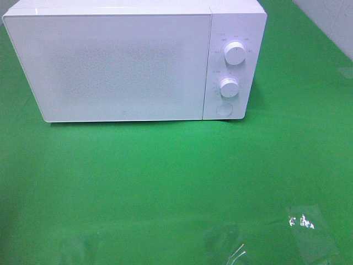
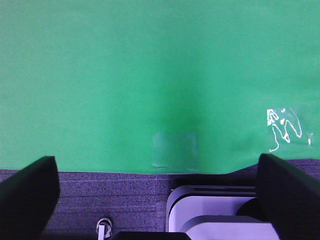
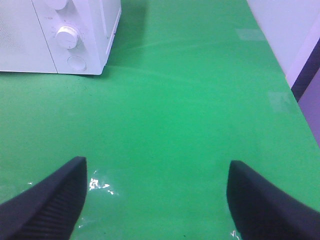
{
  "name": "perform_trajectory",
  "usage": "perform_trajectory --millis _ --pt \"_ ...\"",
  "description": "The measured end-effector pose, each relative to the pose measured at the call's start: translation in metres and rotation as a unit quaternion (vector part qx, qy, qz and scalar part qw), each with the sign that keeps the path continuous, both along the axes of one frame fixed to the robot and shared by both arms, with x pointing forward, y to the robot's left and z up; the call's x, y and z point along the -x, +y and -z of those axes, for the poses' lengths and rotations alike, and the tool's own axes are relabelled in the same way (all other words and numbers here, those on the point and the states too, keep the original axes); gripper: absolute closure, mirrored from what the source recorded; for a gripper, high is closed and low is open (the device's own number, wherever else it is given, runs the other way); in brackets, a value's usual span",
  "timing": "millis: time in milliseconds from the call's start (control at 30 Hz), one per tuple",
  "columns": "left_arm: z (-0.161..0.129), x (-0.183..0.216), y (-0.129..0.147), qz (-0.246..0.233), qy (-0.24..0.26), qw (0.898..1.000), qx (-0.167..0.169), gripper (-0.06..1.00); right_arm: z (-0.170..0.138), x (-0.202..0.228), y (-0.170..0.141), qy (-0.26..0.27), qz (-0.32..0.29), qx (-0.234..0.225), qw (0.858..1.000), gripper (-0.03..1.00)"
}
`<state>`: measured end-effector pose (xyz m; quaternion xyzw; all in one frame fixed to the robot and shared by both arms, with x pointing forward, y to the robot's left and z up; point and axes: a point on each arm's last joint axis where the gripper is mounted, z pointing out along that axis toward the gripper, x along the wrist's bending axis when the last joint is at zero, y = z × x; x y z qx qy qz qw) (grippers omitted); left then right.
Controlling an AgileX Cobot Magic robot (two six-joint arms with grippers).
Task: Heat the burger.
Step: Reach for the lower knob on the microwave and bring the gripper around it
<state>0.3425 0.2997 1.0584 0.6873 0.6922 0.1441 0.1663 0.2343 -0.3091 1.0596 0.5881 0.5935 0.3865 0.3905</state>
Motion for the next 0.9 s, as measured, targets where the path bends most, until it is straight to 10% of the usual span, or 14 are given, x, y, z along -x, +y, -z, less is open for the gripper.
perform_trajectory --millis 367,900 --pt "0.008 0.045 -0.001 -0.002 -0.140 0.990 -0.002 -0.05 0.000 0.000 0.000 0.000 0.000 0.000 1.000 0.23" --pt "0.001 0.109 -0.001 -0.003 -0.334 0.942 -0.007 -0.05 0.000 0.000 0.000 0.000 0.000 0.000 1.000 0.23"
